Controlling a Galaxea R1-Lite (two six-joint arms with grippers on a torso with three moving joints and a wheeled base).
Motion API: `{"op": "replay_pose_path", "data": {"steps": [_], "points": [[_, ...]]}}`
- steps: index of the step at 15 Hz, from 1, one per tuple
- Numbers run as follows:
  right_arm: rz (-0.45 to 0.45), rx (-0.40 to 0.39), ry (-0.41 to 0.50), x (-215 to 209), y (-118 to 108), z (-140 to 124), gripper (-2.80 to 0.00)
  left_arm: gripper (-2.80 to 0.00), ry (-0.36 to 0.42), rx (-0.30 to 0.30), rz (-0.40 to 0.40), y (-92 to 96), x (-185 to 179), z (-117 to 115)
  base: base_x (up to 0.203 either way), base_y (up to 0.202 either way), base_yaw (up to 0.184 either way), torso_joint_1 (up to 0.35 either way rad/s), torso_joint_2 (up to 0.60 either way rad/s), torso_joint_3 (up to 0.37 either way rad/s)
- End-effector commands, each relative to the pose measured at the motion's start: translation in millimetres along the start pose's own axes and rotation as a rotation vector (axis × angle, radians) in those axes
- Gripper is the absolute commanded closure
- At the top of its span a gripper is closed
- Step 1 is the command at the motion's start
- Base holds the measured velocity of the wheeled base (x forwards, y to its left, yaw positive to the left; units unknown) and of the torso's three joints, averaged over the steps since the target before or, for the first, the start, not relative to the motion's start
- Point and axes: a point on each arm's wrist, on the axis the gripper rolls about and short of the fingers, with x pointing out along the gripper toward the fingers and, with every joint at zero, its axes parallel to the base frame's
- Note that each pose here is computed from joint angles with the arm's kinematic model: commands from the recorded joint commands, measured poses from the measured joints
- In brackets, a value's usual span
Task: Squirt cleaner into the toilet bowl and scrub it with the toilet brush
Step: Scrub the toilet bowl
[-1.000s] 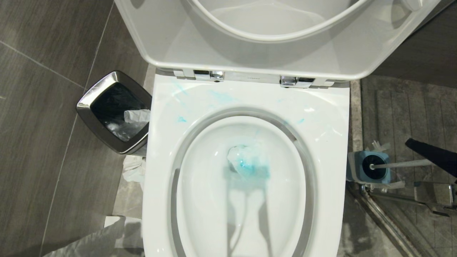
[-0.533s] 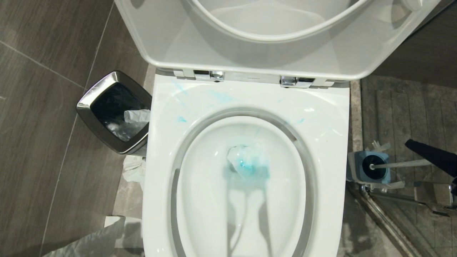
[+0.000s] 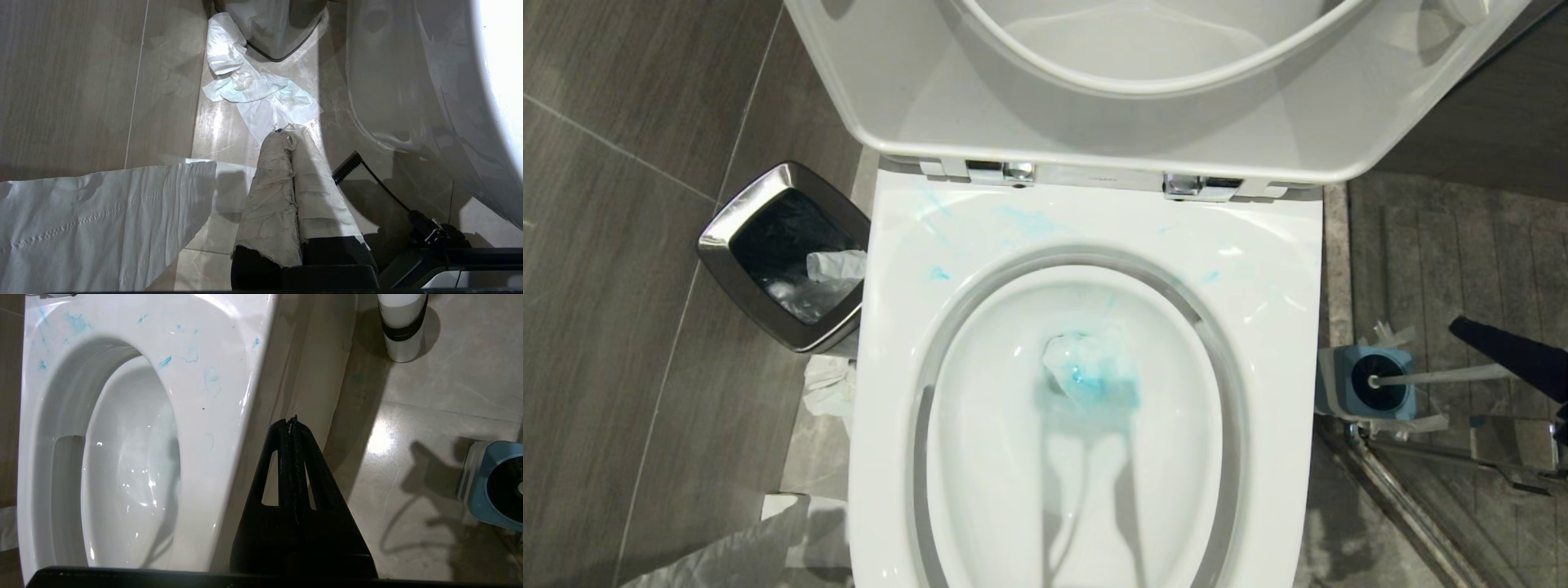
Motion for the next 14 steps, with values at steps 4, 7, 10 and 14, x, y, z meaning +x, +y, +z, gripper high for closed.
{"op": "replay_pose_path", "data": {"steps": [4,7,10,14], "points": [[0.009,-0.018,-0.02,1.8,1.3,6.3,0.0,0.0,0.007,-0.001,0.001,0.0,0.6,-2.1,0.0,0.0,0.0,0.0,0.0,0.0],[-0.039,0.003,0.03,34.0,-11.1,9.1,0.0,0.0,0.007,-0.001,0.001,0.0,0.6,-2.1,0.0,0.0,0.0,0.0,0.0,0.0],[-0.17,0.009,0.068,84.1,-32.8,9.6,0.0,0.0,0.007,-0.001,0.001,0.0,0.6,-2.1,0.0,0.0,0.0,0.0,0.0,0.0],[-0.219,-0.033,0.07,94.0,-37.3,9.8,0.0,0.0,0.007,-0.001,0.001,0.0,0.6,-2.1,0.0,0.0,0.0,0.0,0.0,0.0]]}}
